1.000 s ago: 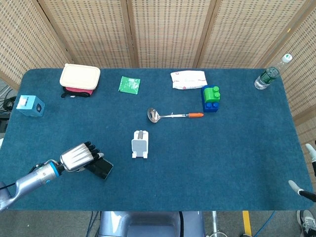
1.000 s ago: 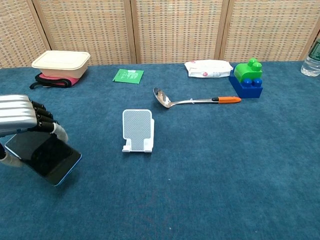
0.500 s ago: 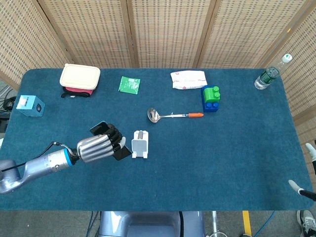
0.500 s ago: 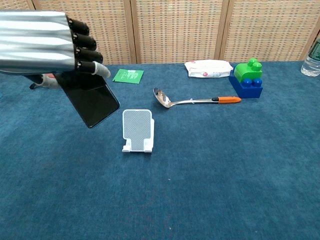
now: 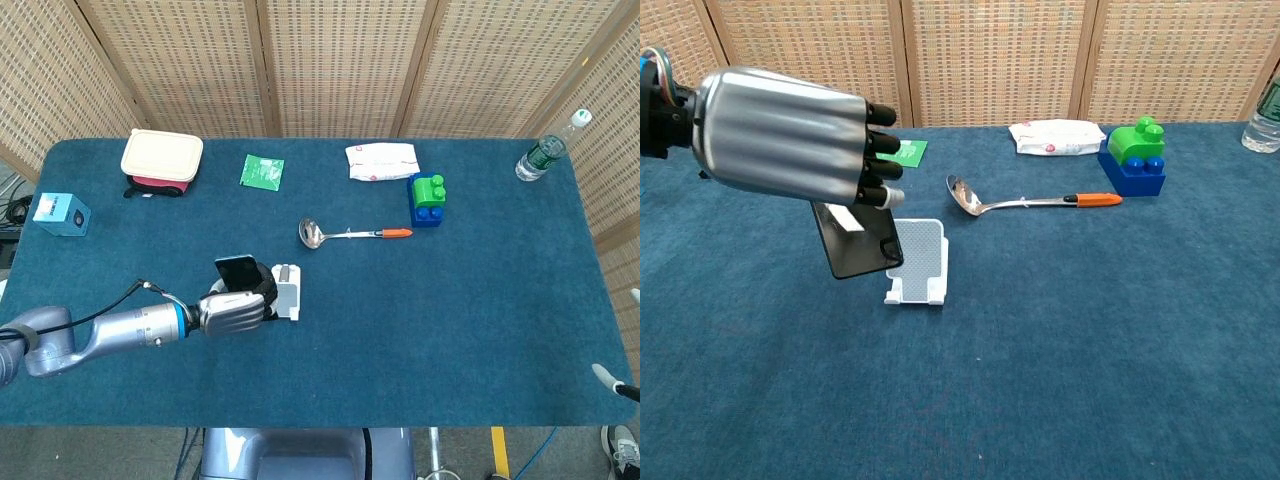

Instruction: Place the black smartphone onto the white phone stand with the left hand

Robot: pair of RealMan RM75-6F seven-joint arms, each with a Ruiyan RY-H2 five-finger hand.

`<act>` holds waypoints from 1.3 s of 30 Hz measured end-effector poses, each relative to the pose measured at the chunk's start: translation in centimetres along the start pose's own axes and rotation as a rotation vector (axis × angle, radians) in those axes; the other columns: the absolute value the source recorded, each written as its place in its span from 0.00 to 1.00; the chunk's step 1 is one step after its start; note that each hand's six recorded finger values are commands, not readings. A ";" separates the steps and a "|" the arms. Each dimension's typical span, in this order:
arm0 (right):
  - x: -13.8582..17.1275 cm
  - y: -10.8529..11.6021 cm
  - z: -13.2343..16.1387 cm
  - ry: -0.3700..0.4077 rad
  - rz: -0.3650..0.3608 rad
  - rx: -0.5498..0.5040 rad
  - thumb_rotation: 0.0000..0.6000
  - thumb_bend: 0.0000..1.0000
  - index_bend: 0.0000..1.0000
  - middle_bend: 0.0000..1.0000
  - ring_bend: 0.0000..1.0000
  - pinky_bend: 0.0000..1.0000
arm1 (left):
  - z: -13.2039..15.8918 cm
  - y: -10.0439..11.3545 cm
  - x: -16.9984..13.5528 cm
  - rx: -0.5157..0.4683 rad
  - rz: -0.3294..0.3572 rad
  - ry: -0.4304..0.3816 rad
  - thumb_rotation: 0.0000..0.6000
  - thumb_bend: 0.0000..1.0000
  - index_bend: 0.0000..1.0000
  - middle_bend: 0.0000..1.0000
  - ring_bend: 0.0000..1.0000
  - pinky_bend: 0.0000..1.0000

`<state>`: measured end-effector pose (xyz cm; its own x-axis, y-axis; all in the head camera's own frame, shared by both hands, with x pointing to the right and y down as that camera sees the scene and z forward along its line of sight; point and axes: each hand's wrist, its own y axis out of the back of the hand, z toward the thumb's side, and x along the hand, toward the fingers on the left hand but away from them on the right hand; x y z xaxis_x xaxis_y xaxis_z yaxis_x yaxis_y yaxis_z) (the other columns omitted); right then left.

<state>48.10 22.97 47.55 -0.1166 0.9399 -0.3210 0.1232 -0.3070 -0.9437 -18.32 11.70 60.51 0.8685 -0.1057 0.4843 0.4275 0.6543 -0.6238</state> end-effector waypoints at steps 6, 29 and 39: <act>-0.2 0.3 -0.5 -0.009 0.003 -0.027 1.00 0.00 0.00 0.00 0.00 0.00 | 0.7 -0.4 2.1 0.015 -0.027 -0.050 1.00 0.11 0.51 0.49 0.55 0.43; -0.7 0.6 -1.5 -0.032 0.012 -0.053 1.00 0.00 0.00 0.00 0.00 0.00 | 1.4 -0.8 6.6 0.070 -0.064 -0.124 1.00 0.10 0.51 0.47 0.55 0.43; -0.8 0.7 -1.8 -0.039 0.011 -0.059 1.00 0.00 0.00 0.00 0.00 0.00 | 2.2 -0.6 7.7 0.082 -0.056 -0.148 1.00 0.10 0.50 0.43 0.55 0.43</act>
<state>50.01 22.29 47.29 -0.1527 0.9296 -0.3356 0.1828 -0.3071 -0.9339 -12.44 12.14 66.03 0.7950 -0.0361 0.6055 0.4467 0.7103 -0.5441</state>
